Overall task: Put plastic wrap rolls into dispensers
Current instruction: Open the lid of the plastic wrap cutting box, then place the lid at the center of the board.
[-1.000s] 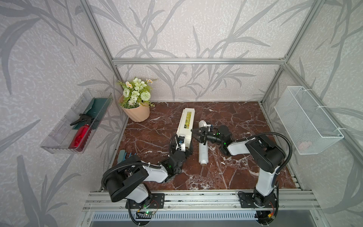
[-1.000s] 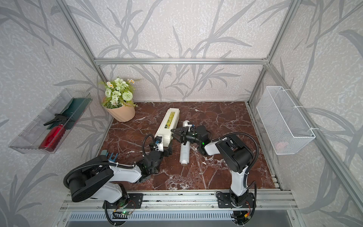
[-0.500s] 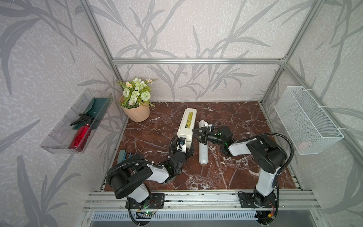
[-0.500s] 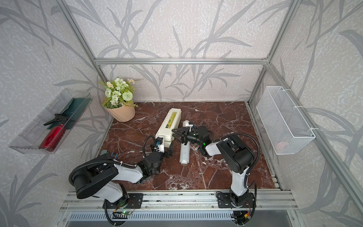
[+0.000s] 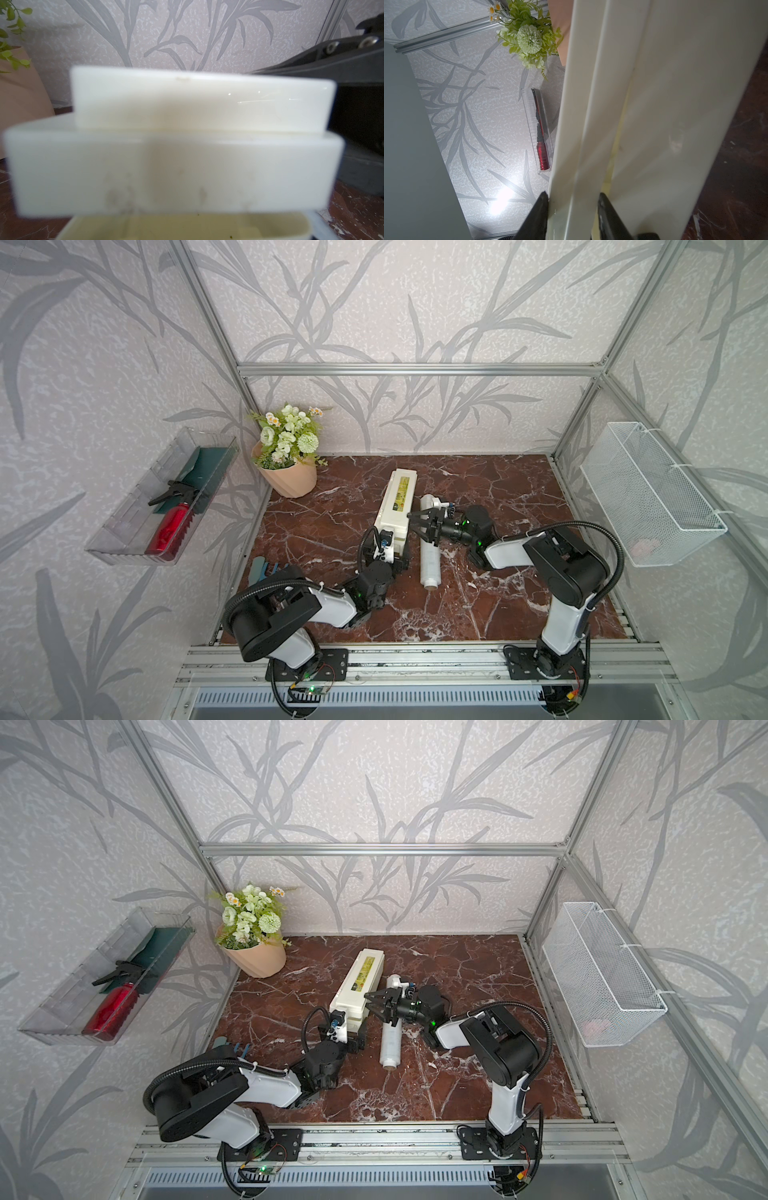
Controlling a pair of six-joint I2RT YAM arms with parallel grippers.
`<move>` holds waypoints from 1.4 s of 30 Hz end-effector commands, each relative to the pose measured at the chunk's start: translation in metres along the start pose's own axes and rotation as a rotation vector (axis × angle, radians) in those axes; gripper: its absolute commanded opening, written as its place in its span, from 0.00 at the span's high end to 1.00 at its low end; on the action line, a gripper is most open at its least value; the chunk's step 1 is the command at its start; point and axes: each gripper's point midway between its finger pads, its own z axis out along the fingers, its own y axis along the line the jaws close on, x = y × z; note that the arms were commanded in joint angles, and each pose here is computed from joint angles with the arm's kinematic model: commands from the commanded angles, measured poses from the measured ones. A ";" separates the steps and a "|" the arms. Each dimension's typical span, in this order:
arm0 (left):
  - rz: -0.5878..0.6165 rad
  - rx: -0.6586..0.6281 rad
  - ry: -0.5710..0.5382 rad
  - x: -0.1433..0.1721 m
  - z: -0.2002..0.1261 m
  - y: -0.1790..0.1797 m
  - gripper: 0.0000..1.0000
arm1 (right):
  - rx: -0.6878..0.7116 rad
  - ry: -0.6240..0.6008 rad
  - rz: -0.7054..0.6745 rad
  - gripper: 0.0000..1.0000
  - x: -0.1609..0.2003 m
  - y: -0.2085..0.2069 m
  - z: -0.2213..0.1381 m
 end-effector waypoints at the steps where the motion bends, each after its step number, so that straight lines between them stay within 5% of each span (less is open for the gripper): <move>1: 0.070 0.006 0.082 0.026 -0.005 0.003 1.00 | -0.185 0.036 -0.197 0.62 0.017 0.071 -0.006; 18: 0.095 0.004 0.092 0.031 -0.003 0.003 1.00 | -0.180 0.040 -0.195 0.61 0.019 0.072 -0.012; 24: 0.116 0.005 0.092 0.033 -0.002 0.002 1.00 | -0.150 0.031 -0.191 0.34 0.015 0.063 -0.021; 28: 0.132 0.002 0.088 0.036 -0.002 0.003 1.00 | -0.145 0.007 -0.186 0.25 0.006 0.060 -0.031; 42: 0.058 -0.011 0.233 0.050 -0.026 0.014 0.95 | -0.012 -0.077 -0.264 0.18 -0.012 0.066 -0.074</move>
